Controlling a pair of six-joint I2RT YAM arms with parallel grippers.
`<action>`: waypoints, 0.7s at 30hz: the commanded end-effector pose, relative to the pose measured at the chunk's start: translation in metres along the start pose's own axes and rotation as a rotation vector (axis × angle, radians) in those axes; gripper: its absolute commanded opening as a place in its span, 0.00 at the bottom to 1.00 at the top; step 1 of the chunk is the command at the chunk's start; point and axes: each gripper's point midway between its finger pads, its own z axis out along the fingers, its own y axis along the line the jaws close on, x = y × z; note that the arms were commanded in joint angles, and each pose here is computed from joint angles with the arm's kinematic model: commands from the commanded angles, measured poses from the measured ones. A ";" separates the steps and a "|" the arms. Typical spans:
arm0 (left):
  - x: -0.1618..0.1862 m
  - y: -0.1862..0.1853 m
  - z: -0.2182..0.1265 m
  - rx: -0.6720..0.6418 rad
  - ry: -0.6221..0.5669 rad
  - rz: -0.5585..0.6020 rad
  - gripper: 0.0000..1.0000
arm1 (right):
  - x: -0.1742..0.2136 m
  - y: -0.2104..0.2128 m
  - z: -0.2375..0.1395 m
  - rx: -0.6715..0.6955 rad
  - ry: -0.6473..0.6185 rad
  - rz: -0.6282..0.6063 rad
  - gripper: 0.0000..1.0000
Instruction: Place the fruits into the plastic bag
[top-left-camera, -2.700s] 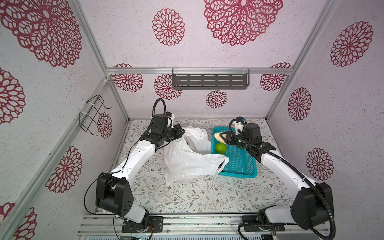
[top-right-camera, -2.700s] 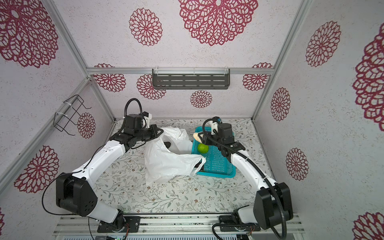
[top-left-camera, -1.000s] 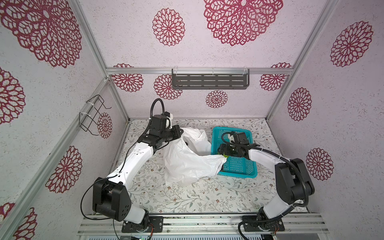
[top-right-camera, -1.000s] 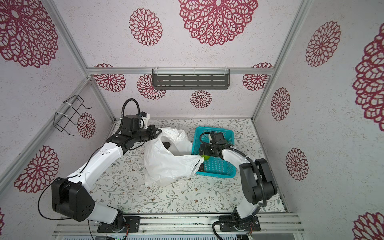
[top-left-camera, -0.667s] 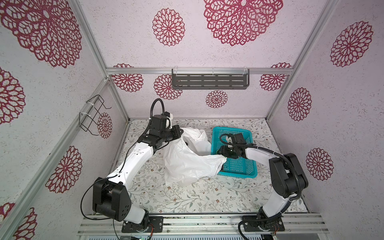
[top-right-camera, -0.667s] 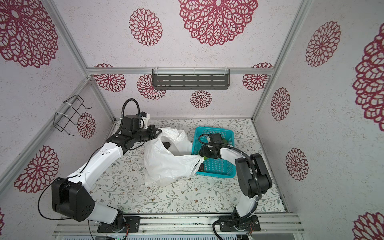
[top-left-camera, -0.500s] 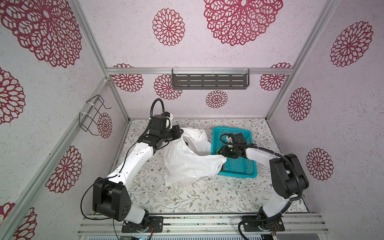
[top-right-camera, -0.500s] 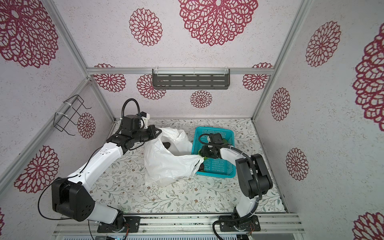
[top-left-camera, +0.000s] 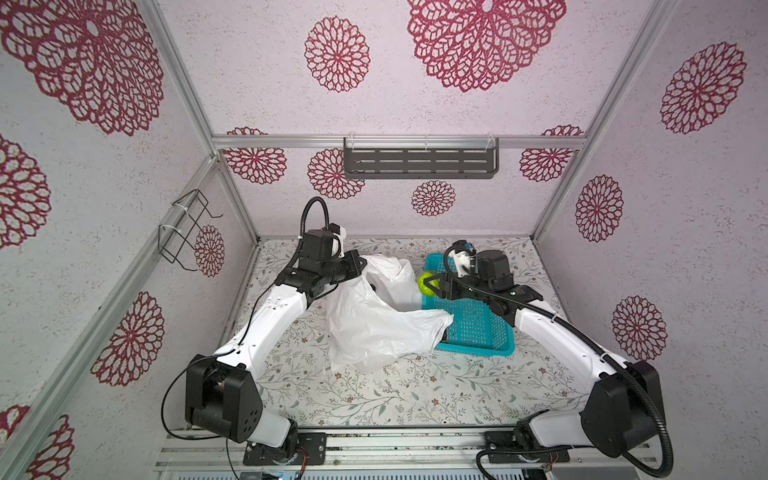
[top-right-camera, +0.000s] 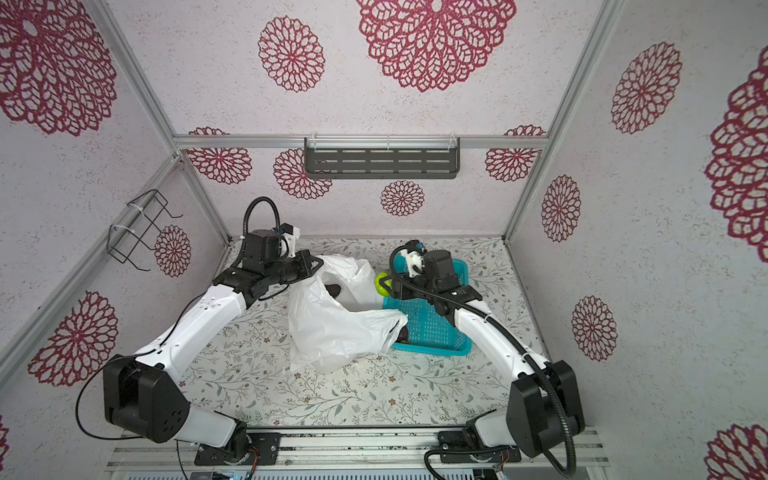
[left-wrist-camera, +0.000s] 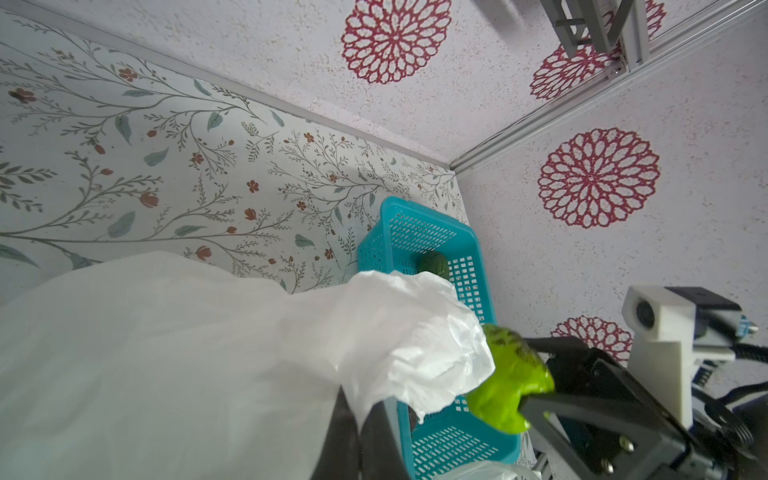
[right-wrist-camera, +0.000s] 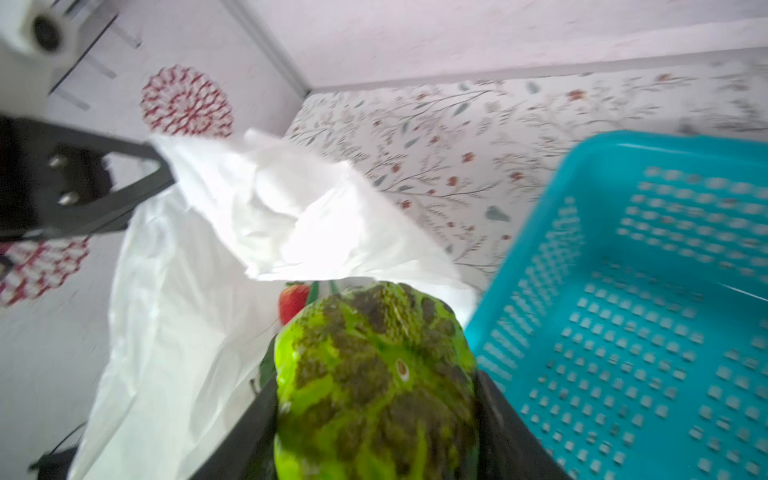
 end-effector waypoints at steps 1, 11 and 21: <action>-0.004 -0.007 -0.006 0.017 -0.022 0.025 0.00 | 0.035 0.047 0.023 -0.168 0.156 -0.102 0.49; -0.004 -0.006 -0.014 0.000 -0.040 0.032 0.00 | 0.065 0.115 0.096 -0.315 0.344 -0.231 0.60; -0.007 0.000 -0.018 -0.032 -0.075 0.034 0.00 | 0.010 0.069 0.060 -0.137 0.084 -0.175 0.99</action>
